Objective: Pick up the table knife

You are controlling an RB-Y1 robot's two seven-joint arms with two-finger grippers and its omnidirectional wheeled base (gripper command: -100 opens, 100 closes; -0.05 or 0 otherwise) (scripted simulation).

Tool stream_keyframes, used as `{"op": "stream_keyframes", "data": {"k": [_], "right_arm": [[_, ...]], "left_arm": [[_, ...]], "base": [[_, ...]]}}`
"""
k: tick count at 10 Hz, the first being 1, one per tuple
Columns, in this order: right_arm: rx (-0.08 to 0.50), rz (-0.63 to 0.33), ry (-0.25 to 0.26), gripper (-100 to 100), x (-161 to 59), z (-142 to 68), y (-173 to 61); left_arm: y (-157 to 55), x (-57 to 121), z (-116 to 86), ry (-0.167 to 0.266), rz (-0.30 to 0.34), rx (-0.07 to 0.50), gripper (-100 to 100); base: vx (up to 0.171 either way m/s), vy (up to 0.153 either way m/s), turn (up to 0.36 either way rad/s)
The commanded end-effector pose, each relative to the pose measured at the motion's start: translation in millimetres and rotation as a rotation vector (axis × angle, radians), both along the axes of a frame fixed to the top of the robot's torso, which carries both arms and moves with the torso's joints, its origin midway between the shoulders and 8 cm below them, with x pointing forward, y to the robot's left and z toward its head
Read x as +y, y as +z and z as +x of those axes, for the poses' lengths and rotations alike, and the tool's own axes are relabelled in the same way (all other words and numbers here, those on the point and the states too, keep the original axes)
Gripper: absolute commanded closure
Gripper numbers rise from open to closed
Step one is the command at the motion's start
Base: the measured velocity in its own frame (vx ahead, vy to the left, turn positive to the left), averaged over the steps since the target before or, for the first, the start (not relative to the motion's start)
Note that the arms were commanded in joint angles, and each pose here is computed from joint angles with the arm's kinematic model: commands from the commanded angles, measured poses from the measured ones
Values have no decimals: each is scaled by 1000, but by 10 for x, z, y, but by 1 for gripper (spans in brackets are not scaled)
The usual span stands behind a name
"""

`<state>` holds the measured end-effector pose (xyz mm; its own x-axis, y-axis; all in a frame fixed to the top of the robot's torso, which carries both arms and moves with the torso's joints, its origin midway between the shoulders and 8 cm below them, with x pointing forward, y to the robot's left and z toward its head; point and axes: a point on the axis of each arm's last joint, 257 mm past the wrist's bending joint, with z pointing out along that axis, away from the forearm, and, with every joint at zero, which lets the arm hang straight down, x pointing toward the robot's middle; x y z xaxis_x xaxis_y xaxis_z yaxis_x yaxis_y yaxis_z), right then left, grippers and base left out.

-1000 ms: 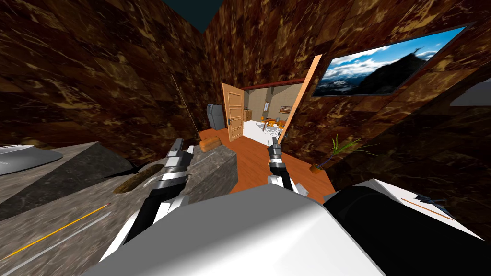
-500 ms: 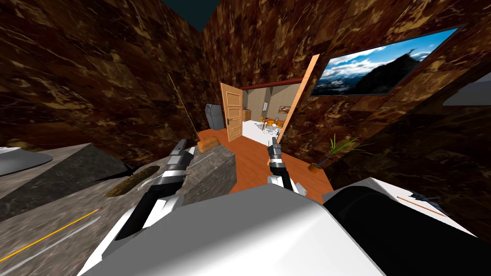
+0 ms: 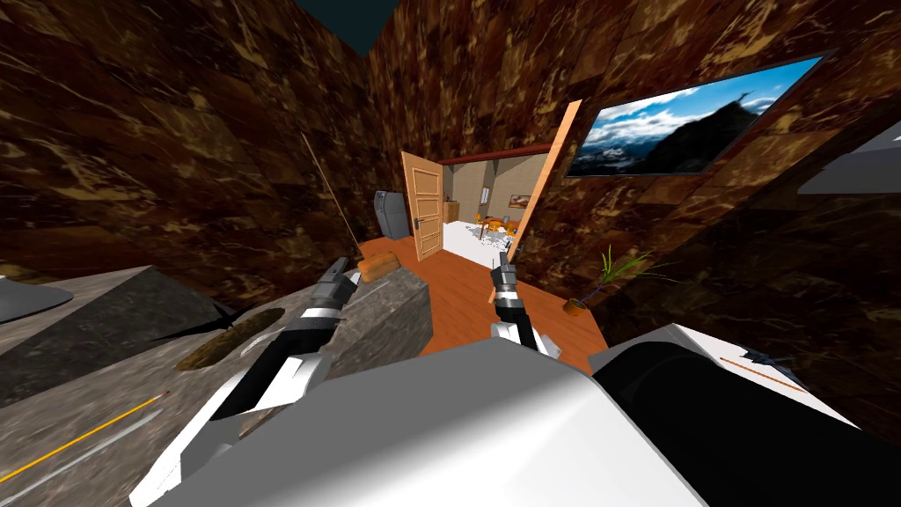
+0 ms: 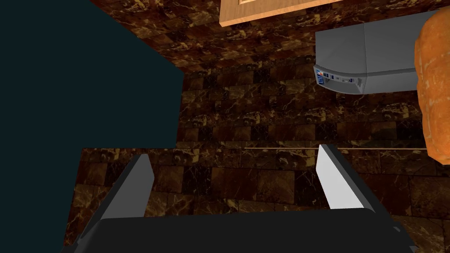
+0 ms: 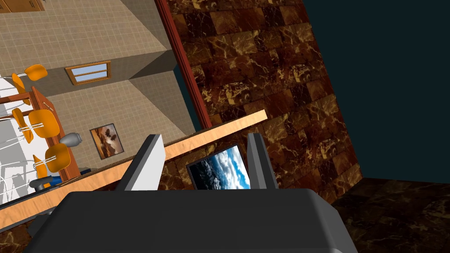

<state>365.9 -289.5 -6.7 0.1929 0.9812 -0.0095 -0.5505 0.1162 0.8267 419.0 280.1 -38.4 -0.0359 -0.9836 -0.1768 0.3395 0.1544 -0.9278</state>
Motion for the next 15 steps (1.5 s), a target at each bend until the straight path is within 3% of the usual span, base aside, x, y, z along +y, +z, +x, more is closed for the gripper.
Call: {"op": "stream_keyframes", "data": {"k": [1, 7, 11, 15], "right_arm": [[0, 0, 0, 0, 0, 0, 0], [0, 0, 0, 0, 0, 0, 0], [0, 0, 0, 0, 0, 0, 0], [0, 0, 0, 0, 0, 0, 0]], "left_arm": [[-102, 76, 105, -10, -4, 54, -100], [-461, 346, 374, -14, -23, 236, -100], [-653, 477, 456, 0, -33, 326, -100], [-910, 732, 579, 22, -65, 462, -100]], "base": [[10, -25, -44], [16, -24, -39], [15, -21, -27], [19, -20, -50]]}}
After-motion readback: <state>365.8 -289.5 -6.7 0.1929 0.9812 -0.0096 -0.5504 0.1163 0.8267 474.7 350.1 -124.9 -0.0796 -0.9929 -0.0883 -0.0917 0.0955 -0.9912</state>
